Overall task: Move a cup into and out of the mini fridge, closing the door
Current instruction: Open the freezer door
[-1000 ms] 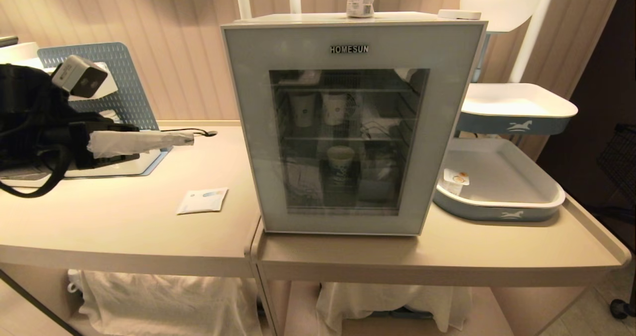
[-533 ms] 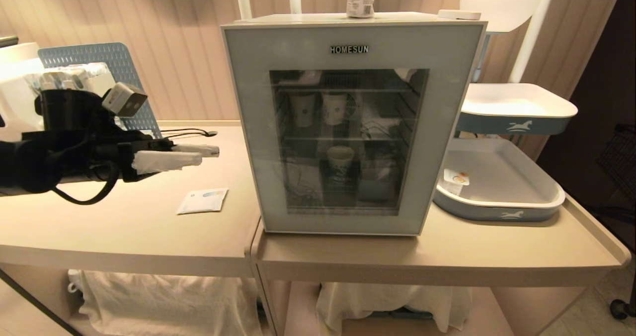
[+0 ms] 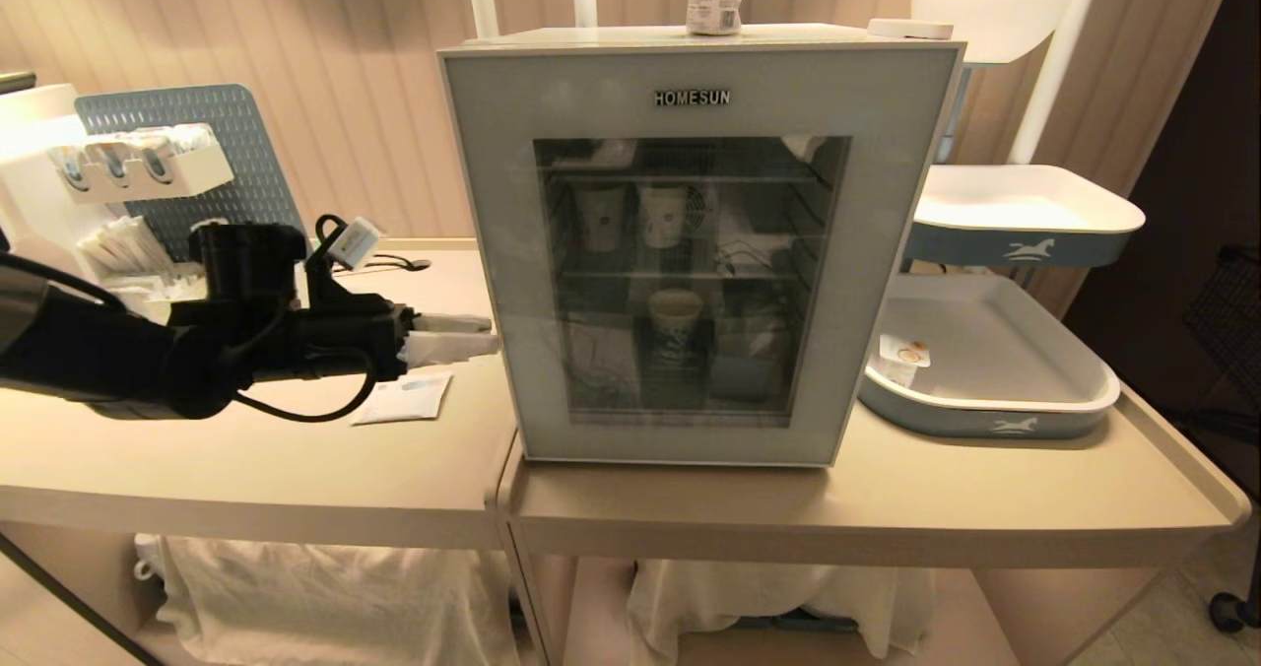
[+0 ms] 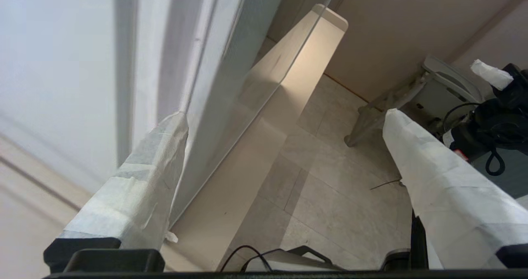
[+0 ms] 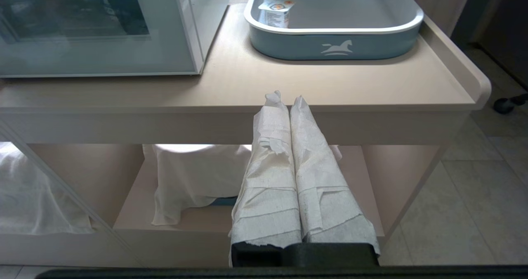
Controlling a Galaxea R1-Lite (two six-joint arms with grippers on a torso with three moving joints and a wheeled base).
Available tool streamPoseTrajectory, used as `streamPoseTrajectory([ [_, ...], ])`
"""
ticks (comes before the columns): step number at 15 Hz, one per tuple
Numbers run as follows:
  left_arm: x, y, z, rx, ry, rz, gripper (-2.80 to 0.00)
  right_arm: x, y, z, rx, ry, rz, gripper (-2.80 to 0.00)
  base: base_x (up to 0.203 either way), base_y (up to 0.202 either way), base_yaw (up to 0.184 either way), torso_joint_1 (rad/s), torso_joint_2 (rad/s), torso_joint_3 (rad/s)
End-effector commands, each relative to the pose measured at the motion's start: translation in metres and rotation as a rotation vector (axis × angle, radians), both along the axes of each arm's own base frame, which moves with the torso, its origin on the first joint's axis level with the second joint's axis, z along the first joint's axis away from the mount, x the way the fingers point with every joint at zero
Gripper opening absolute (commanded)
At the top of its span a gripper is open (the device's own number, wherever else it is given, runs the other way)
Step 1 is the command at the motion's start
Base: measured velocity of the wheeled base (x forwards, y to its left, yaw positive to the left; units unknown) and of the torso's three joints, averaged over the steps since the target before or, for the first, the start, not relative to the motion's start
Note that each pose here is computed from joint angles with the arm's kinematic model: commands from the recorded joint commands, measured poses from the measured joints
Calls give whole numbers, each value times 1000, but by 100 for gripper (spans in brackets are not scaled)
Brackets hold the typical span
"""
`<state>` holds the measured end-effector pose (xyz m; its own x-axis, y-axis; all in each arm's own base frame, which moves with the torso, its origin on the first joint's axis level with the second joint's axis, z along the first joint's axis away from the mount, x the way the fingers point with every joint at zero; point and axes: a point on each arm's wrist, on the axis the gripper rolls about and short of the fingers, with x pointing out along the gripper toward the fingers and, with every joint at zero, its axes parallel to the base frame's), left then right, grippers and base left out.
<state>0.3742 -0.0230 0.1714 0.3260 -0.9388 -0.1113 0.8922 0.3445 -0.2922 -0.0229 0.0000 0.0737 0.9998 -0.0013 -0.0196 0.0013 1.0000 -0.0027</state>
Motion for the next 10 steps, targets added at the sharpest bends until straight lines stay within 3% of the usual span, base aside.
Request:
streamPoseTrajectory([
  [1, 4, -7, -7, -12, -25, -10, 0, 0, 0, 0, 0, 0, 0, -280, 0, 0, 0, 0, 0, 0],
  [3, 12, -13, -7, -44, -93, 93, 0, 0, 0, 0, 0, 2, 0, -280, 0, 0, 0, 0, 0, 0],
  [5, 19, -21, -9, -121, -196, 176, 0, 0, 0, 0, 0, 2, 0, -280, 0, 0, 0, 0, 0, 0],
  [6, 20, -23, -9, -189, -189, 181, 0, 0, 0, 0, 0, 3, 1, -280, 0, 0, 0, 0, 0, 0],
  [7, 19, -25, -10, -240, -130, 167, 0, 0, 0, 0, 0, 2, 0, -280, 0, 0, 0, 0, 0, 0],
  [10, 14, -25, -6, -255, -85, 98, 0, 0, 0, 0, 0, 1, 0, -280, 0, 0, 0, 0, 0, 0],
])
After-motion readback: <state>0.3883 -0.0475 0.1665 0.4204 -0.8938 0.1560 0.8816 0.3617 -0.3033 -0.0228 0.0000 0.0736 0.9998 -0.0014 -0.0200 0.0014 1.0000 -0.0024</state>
